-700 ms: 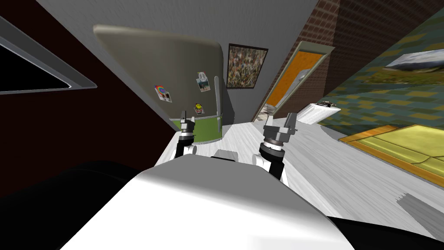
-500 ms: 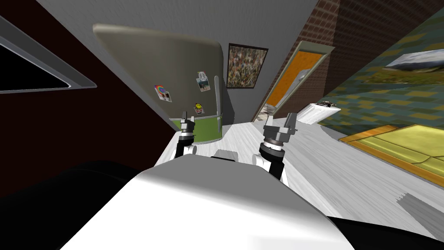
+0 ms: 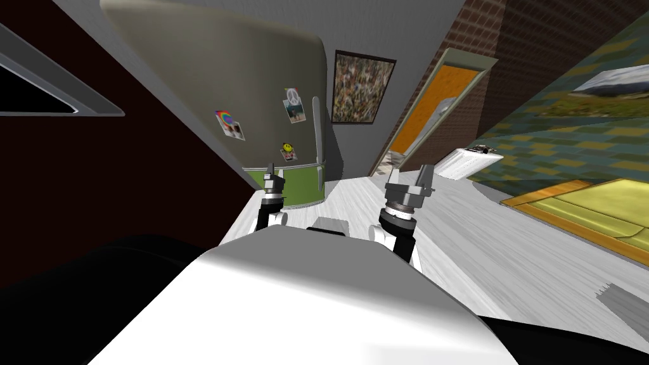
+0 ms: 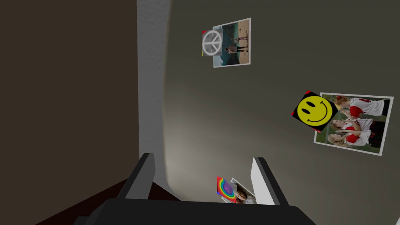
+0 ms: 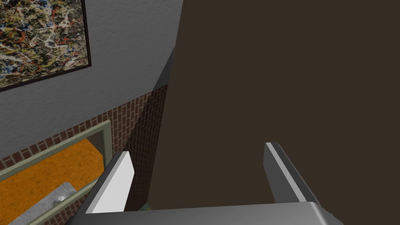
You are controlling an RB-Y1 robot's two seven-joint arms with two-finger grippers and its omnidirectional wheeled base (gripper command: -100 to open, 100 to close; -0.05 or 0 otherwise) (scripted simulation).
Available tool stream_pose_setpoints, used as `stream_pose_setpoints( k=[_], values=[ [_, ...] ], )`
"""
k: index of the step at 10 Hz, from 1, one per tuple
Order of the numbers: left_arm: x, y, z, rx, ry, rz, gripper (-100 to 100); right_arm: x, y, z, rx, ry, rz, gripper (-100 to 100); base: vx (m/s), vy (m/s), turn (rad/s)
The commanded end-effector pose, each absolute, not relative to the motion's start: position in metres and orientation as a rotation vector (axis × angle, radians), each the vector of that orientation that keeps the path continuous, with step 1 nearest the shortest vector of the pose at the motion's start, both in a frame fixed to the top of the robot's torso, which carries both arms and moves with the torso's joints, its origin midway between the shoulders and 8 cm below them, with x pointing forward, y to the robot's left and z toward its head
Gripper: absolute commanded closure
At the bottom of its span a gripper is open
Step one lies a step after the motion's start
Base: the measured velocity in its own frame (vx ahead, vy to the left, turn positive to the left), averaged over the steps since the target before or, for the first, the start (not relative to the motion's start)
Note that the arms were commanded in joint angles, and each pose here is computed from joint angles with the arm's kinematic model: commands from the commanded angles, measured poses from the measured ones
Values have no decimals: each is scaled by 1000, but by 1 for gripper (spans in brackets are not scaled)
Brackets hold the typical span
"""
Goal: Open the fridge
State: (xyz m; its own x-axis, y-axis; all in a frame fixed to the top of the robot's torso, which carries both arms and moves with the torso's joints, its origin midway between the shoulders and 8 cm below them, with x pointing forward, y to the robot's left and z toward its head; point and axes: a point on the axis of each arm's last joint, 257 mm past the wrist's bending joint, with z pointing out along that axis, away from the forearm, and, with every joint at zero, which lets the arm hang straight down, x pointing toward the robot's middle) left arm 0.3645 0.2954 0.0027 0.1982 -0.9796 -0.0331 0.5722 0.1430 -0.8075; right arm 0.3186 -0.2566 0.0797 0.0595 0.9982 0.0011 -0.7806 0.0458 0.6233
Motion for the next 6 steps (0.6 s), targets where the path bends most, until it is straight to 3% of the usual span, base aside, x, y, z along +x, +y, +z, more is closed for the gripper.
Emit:
stream_pose_setpoints(
  k=[1,2,3,6],
  values=[
    [364,295,3,-762,666,-1247,0,319,-257,80,539,506,1450,0,0,0,0],
    [364,295,3,-762,666,-1247,0,319,-257,80,539,506,1450,0,0,0,0],
    [366,292,1,-732,701,-1244,-100,319,-257,80,539,506,1450,0,28,-11,14],
    [370,289,-5,-675,766,-1235,-100,319,-257,79,540,506,1449,0,66,-40,25]
  ],
)
